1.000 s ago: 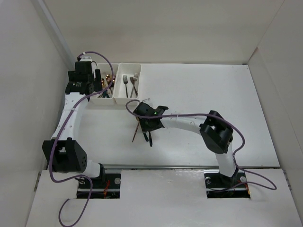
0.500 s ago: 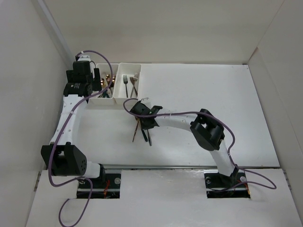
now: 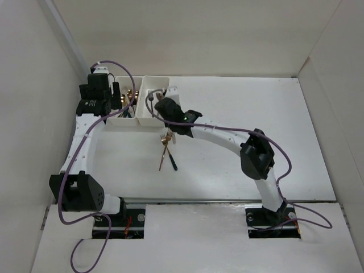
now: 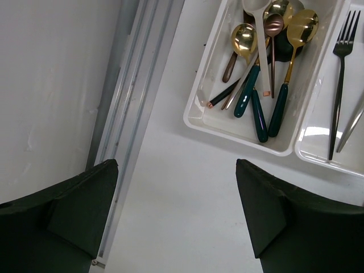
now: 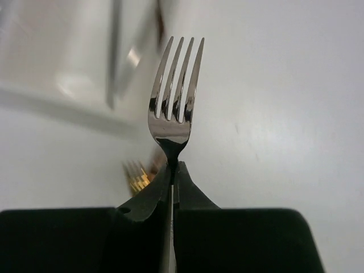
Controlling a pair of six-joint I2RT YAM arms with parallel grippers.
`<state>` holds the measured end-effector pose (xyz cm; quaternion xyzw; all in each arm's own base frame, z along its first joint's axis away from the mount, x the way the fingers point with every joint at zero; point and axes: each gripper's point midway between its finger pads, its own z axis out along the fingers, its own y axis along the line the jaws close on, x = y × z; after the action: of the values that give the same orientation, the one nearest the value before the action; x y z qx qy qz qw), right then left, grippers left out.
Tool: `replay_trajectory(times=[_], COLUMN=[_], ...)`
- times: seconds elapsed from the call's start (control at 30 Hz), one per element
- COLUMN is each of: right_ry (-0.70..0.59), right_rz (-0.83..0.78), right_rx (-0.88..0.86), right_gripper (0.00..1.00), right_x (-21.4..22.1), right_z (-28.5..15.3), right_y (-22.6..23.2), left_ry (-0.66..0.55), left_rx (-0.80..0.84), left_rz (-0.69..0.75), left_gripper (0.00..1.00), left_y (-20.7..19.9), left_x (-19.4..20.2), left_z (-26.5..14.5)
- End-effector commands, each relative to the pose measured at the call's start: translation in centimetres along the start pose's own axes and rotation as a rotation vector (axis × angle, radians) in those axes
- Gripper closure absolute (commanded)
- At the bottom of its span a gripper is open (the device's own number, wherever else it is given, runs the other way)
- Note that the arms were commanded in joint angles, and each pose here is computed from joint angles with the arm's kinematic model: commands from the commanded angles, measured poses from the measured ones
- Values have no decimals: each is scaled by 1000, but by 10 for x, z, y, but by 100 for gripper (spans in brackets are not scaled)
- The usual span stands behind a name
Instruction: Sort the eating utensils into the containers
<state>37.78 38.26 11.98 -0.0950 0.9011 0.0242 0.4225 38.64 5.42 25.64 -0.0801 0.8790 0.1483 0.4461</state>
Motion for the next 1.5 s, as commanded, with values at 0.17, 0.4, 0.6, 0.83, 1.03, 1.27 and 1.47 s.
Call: replay_trajectory(times=[0.17, 0.4, 0.6, 0.83, 1.03, 1.27, 1.47], right_ry=[-715, -615, -572, -621, -681, -255, 107], right_rz=[320, 229, 190, 198, 241, 118, 2], right_rx=[-139, -224, -281, -312, -291, -145, -118], right_gripper=[100, 100, 95, 38, 0, 52, 71], right_x=[-280, -222, -210, -234, -267, -96, 25], right_z=[-24, 69, 68, 37, -51, -43, -27], right_y=[1, 44, 53, 55, 29, 31, 60], left_ry=[-50, -60, -51, -51, -60, -78, -78], left_rx=[-13, -50, -60, -51, -50, -59, -30], left_rz=[-21, -11, -8, -8, -11, -19, -18], left_gripper=[16, 16, 16, 11, 0, 0, 0], left_y=[5, 10, 11, 9, 10, 13, 8], left_x=[-12, -11, -9, -11, -12, -18, -18], left_z=[-10, -13, -10, -9, -12, -17, -16])
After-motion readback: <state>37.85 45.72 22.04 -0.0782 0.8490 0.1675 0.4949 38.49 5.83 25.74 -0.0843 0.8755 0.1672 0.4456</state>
